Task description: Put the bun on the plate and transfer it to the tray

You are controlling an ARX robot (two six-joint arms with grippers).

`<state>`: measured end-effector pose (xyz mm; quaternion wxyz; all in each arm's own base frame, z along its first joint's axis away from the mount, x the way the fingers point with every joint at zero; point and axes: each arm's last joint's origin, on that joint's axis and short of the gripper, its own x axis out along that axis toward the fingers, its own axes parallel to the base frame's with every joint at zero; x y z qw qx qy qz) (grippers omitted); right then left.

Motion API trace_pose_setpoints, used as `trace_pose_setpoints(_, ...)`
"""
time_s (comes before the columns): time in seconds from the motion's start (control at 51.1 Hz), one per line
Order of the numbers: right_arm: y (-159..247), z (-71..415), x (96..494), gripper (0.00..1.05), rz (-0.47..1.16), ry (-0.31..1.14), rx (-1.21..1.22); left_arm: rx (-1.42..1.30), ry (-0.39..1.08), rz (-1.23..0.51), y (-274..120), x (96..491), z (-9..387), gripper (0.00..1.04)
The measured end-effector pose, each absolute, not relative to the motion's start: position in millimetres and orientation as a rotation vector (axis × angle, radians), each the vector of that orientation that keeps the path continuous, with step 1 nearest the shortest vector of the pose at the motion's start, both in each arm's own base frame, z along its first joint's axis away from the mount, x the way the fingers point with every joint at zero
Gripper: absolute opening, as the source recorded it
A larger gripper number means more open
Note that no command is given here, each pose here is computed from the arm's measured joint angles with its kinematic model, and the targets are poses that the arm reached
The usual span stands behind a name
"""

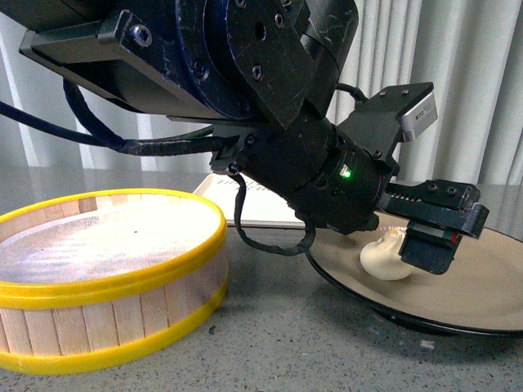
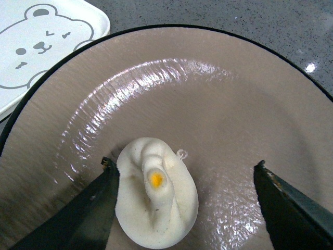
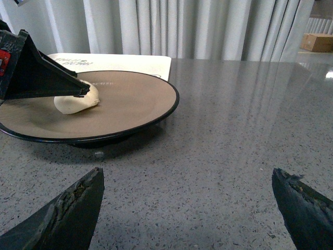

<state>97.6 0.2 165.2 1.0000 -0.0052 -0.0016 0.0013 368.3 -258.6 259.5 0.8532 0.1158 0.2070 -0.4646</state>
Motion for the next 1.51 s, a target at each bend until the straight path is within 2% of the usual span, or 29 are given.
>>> trace_pose_setpoints(0.078,0,165,98,0.96,0.003,-0.003,-0.01,0.227,0.428,-0.943,-256,371,264,0.99)
trace_pose_setpoints(0.098,0,165,98,0.96,0.003,-0.003,-0.01,0.218,0.417,-0.93,-255,373,267,1.0)
trace_pose_setpoints(0.332,0,165,98,0.96,0.003,-0.003,-0.01,0.07,0.32,-0.69,-212,393,303,0.98)
trace_pose_setpoints(0.45,0,165,98,0.96,0.003,-0.003,-0.01,-0.015,0.303,-0.486,-169,401,316,0.98)
trace_pose_setpoints(0.567,0,165,98,0.96,0.002,-0.003,-0.01,-0.087,0.345,-0.218,-107,402,313,0.98)
trace_pose_setpoints(0.665,0,165,98,0.96,0.003,-0.003,-0.01,-0.109,0.354,-0.17,-93,405,310,0.98)
trace_pose_setpoints(0.821,0,165,98,0.96,0.002,-0.003,-0.01,-0.11,0.36,-0.201,-103,402,308,0.98)
trace_pose_setpoints(0.919,0,165,98,0.96,0.003,-0.003,-0.01,-0.043,0.151,-0.075,-100,390,302,0.83)
trace_pose_setpoints(1.056,0,165,98,0.96,0.001,-0.003,-0.01,-0.033,-0.005,-0.015,-72,353,283,0.62)
trace_pose_setpoints(1.173,0,165,98,0.96,0.003,-0.003,-0.01,-0.023,-0.028,0.015,-45,308,256,0.35)
trace_pose_setpoints(1.31,0,165,98,0.96,0.003,-0.003,-0.01,-0.009,0.009,-0.014,-34,268,224,0.04)
trace_pose_setpoints(1.505,0,165,98,0.96,0.003,-0.003,-0.01,-0.006,0.007,0.004,-19,231,206,0.04)
